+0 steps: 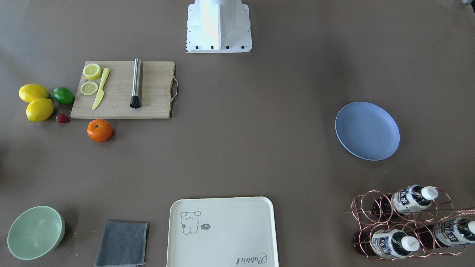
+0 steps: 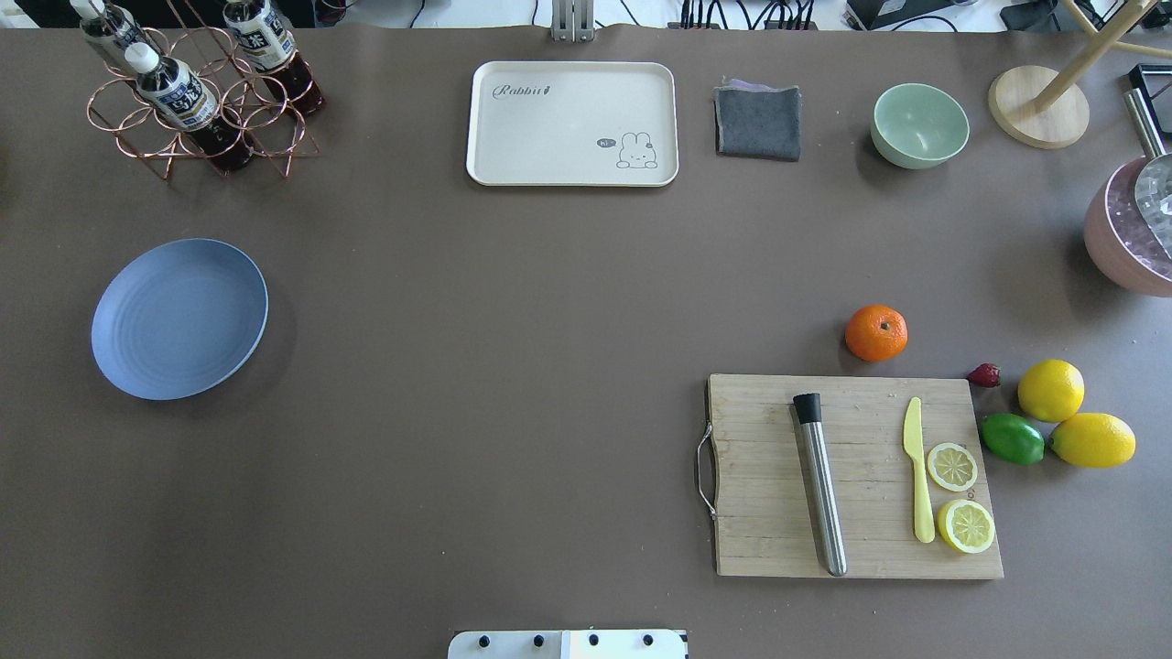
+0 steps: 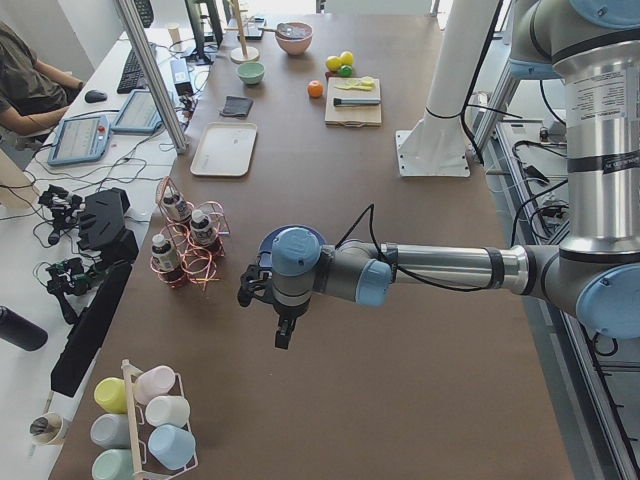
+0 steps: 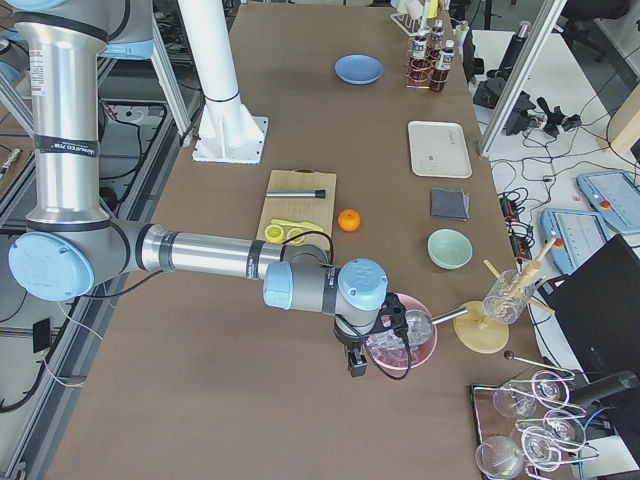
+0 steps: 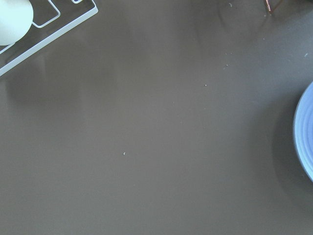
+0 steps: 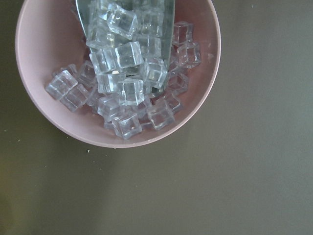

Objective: Pick orange to plate

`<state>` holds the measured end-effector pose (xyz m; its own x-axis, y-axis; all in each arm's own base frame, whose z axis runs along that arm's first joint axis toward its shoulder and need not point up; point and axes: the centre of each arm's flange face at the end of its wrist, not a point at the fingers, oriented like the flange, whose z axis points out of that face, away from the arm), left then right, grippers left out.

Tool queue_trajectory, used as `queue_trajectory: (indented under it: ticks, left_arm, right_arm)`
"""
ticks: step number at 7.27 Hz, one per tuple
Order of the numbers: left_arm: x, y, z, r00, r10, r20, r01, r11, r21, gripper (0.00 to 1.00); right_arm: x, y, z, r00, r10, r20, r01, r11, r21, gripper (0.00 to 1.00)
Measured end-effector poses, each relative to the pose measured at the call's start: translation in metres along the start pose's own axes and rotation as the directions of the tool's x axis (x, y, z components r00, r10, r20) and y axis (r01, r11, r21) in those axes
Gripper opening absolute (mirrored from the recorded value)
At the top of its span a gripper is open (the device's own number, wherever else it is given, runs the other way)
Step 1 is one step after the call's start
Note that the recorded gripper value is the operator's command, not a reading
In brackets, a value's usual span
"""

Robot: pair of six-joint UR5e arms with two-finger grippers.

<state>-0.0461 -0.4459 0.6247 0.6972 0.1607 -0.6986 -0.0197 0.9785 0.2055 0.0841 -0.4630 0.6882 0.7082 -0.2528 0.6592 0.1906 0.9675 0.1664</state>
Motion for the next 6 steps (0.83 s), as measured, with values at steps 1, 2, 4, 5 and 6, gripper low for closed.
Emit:
queue_trajectory:
  ticks: [1,2,4,5,6]
  left_arm:
    - [0.0000,0.0011,0.0002,1.000,0.001,0.000,-0.001,1.000,0.000,0.98]
    - [0.0004,0.0013,0.0001,1.000,0.002,0.000,-0.002,1.000,0.000,0.98]
    - [0.0007,0.0015,-0.0001,1.000,0.002,0.000,-0.002,1.000,0.000,0.98]
    - [0.0008,0.0015,-0.0002,1.000,0.003,0.000,-0.003,1.000,0.001,0.98]
    - [0.0012,0.0013,-0.0006,1.000,0.004,0.000,-0.004,1.000,0.002,0.98]
  right_arm:
    - [0.0003,0.0012,0.0008,1.000,0.001,0.001,-0.001,1.000,-0.001,1.00]
    - [0.0005,0.0023,0.0014,1.000,0.001,0.003,-0.001,1.000,-0.002,1.00]
    - [-0.0015,0.0024,0.0016,1.000,0.001,0.021,-0.001,1.000,0.004,1.00]
    - [-0.0021,0.0028,0.0022,1.000,0.000,0.028,0.000,1.000,0.005,1.00]
    - [-0.0023,0.0032,0.0028,0.999,-0.001,0.032,0.001,1.000,0.005,1.00]
